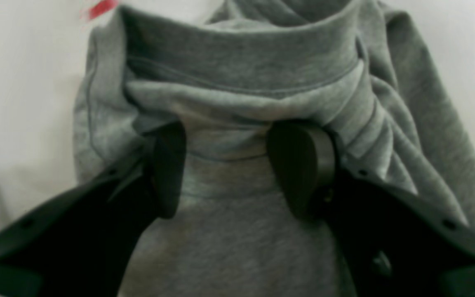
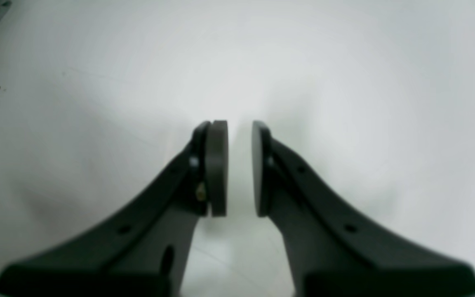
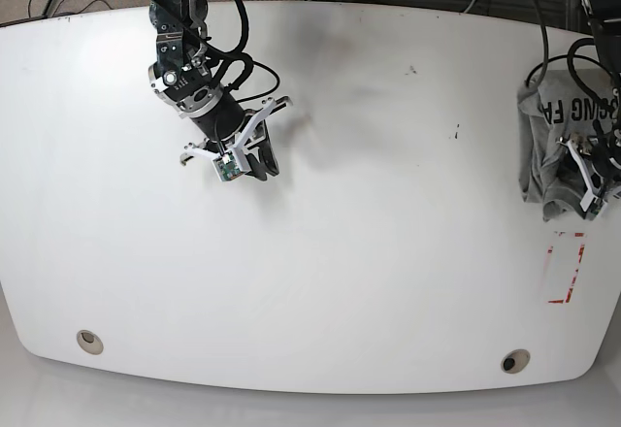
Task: Fold the T-shirt properly
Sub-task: 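Drag the folded shirt with the left gripper toward the red-marked corner, then press the shirt down and open the left gripper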
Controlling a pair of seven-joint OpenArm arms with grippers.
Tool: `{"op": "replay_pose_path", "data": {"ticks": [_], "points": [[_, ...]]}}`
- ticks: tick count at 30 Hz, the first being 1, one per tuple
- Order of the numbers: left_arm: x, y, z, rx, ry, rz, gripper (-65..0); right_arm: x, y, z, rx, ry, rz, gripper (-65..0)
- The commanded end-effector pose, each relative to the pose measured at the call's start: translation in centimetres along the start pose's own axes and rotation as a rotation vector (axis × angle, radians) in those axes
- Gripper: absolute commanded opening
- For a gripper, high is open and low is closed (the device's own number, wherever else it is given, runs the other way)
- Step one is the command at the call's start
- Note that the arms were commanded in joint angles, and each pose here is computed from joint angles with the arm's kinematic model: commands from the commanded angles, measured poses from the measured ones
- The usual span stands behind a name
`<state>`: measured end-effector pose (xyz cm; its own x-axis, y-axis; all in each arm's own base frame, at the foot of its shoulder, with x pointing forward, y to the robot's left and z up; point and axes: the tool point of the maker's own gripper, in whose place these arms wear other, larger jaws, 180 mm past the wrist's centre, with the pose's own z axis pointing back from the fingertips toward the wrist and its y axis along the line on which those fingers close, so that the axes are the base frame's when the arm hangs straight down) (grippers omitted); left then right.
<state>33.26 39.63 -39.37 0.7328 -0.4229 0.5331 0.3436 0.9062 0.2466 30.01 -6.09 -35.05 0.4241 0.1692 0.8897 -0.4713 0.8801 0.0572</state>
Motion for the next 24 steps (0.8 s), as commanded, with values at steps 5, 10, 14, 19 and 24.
{"op": "replay_pose_path", "data": {"ticks": [5, 10, 14, 19, 24], "points": [[3.4, 4.5, 2.2, 0.099, -0.023, -0.042, -30.0, 1.7, -0.1, 0.1, 0.000, -0.058, 0.005, -55.5], [5.7, 6.0, 3.7, 0.150, -0.006, -0.083, -30.3, 1.8, 0.0, 0.1, 0.002, -0.061, 0.004, -55.5], [7.5, 6.5, 5.2, 0.196, 0.017, -0.120, -30.3, 1.8, 0.0, 0.1, 0.002, -0.062, 0.004, -55.5], [9.2, 5.0, 6.1, 0.217, 0.021, -0.120, -30.4, 1.9, 0.0, 0.1, 0.002, -0.063, 0.005, -55.5], [7.0, 3.5, 7.6, 0.247, 0.071, -0.089, -30.4, 1.9, 0.0, 0.1, 0.002, -0.063, 0.005, -55.5]]}}
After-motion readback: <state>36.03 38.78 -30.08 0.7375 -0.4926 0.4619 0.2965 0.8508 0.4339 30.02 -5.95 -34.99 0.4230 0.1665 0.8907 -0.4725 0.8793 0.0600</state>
